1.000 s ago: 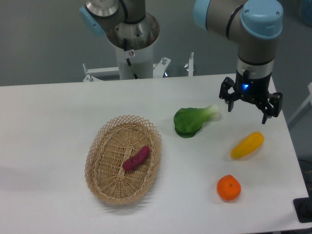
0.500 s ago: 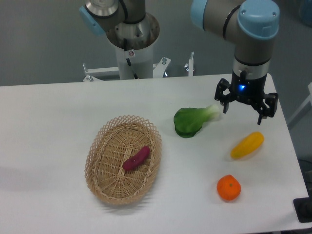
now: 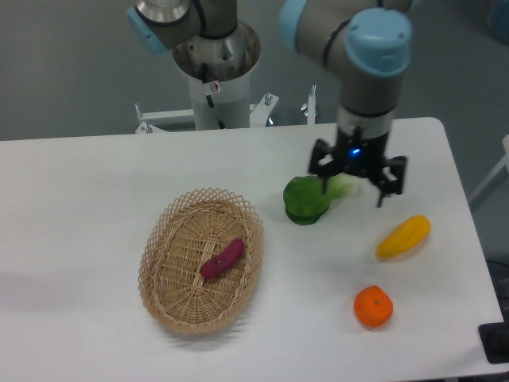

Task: Pick up the sweet potato from the basket
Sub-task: 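Move the open gripper over the purple sweet potato in the basket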

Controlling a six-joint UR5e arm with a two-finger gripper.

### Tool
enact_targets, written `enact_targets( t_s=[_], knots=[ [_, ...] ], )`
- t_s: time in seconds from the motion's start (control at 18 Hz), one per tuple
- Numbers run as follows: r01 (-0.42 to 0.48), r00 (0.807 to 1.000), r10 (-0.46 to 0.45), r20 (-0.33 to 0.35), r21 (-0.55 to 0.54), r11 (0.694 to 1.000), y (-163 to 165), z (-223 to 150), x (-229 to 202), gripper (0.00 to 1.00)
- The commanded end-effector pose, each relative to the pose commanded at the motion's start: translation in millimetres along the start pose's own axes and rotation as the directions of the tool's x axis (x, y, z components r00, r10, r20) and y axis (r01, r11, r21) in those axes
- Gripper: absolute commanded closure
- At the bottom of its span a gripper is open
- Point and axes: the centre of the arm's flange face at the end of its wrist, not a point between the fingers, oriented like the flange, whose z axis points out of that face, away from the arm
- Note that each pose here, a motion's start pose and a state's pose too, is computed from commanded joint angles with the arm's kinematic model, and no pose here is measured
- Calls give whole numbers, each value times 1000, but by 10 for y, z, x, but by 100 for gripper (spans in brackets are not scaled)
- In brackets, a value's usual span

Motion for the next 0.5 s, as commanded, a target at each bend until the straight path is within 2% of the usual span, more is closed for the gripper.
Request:
enact_targets(
  t_s=[0.22, 0.33, 0.5],
  knots=[
    [41, 999, -42, -30, -9, 999, -234, 342, 618, 0],
    [0, 998, -2, -64, -39, 999, -318, 708, 978, 0],
    [-53, 997, 52, -60, -25, 998, -379, 1062, 1231, 0]
  ],
)
